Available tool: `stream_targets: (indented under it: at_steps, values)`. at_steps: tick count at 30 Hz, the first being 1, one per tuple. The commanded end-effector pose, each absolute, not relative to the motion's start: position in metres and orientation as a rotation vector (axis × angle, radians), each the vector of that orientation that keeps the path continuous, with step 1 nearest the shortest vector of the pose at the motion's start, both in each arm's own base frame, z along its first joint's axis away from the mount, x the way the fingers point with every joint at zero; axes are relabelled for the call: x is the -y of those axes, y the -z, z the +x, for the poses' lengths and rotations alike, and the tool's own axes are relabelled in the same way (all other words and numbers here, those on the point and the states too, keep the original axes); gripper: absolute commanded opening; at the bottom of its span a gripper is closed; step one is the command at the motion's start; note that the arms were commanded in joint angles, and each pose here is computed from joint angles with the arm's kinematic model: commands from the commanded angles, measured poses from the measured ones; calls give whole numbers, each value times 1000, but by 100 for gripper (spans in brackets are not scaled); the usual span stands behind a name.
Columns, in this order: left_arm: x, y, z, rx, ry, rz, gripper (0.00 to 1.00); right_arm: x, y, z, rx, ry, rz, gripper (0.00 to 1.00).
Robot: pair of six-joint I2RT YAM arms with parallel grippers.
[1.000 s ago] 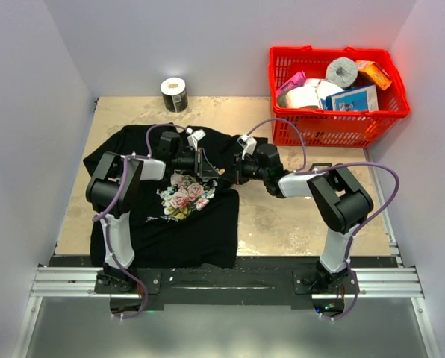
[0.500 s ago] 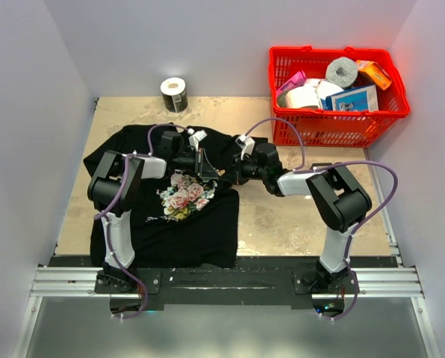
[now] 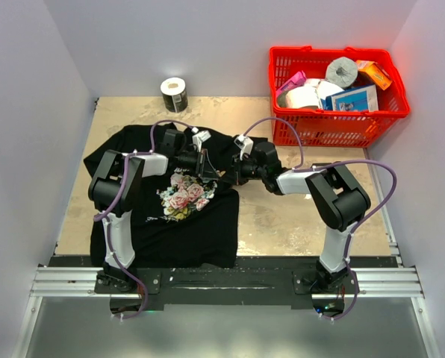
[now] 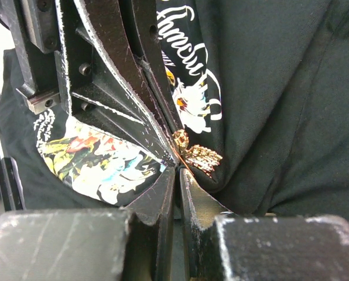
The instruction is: Pin the brooch onto the clothing
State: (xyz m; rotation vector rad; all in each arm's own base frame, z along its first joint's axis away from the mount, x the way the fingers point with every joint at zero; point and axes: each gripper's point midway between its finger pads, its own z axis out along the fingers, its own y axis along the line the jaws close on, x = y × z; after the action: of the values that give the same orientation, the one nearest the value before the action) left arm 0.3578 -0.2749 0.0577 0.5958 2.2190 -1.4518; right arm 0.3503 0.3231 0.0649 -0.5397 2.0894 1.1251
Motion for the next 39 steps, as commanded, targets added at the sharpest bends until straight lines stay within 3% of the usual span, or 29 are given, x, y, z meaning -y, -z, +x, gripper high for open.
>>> stream_targets:
  at_steps: [1, 39]
  values:
    - [294, -88, 351, -2094, 1464, 778, 0, -341, -86, 349, -2004, -1199, -627, 10]
    - [302, -94, 334, -2032, 1309, 1040, 0, -312, -80, 371, -2038, -1202, -428, 9]
